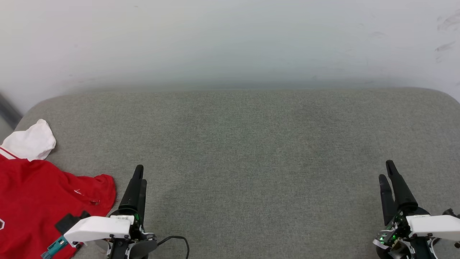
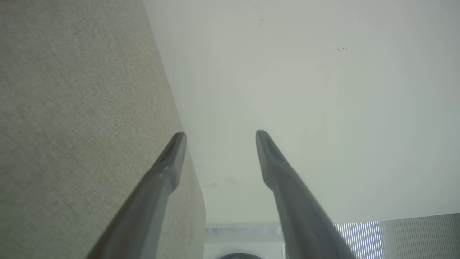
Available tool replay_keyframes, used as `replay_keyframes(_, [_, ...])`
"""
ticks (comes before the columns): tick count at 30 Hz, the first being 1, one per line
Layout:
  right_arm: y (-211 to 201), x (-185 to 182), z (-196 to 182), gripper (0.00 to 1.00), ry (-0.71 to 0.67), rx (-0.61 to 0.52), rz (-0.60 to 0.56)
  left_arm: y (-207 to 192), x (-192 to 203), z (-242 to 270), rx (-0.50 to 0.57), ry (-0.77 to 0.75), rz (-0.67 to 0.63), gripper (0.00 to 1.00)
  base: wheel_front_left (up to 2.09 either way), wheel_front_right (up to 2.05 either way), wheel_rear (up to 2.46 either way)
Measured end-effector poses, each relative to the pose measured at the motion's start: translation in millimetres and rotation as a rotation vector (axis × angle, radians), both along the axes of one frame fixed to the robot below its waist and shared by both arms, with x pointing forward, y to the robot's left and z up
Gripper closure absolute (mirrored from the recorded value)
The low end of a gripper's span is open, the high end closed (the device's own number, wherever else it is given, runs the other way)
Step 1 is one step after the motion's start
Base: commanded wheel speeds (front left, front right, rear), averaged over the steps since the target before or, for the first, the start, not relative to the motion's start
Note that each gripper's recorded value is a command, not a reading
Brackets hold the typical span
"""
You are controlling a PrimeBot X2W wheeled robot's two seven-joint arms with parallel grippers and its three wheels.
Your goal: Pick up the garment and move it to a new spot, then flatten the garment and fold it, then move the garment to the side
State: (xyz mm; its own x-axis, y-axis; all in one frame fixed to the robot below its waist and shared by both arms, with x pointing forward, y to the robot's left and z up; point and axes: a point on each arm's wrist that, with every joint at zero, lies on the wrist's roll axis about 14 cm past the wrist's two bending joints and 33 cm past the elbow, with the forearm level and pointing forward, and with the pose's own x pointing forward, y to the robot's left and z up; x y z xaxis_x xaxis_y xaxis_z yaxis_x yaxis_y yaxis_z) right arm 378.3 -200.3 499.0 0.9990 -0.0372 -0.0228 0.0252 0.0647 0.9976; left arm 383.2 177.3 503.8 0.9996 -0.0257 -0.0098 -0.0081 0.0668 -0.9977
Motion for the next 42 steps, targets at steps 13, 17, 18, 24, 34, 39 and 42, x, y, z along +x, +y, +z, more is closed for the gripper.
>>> replay_keyframes(13, [4, 0, 19, 0.0, -0.05, -0.337, 0.018, -16, 1, 19, 0.285, -0.071, -0.033, 0.0, 0.0, 0.0, 0.0])
replay_keyframes(17, [7, 0, 23, 0.0, -0.063, -0.429, 0.025, -20, 0, 21, 0.377, -0.084, -0.039, 0.0, 0.0, 0.0, 0.0])
replay_keyframes(18, [7, 0, 24, 0.0, -0.066, -0.454, 0.024, -21, 0, 21, 0.4, -0.086, -0.041, 0.0, 0.0, 0.0, 0.0])
replay_keyframes(24, [10, -2, 27, 0.0, -0.079, -0.601, 0.032, -22, -1, 21, 0.519, -0.096, -0.039, 0.0, 0.0, 0.0, 0.0])
replay_keyframes(34, [13, -3, 28, 0.0, -0.09, -0.812, 0.044, -25, -1, 20, 0.7, -0.111, -0.037, 0.0, 0.0, 0.0, 0.0])
replay_keyframes(39, [13, -2, 32, 0.0, -0.101, -0.899, 0.043, -29, -2, 22, 0.776, -0.124, -0.041, 0.0, 0.0, 0.0, 0.0])
replay_keyframes(42, [15, -3, 32, 0.0, -0.105, -0.941, 0.045, -30, -2, 23, 0.818, -0.132, -0.041, 0.0, 0.0, 0.0, 0.0])
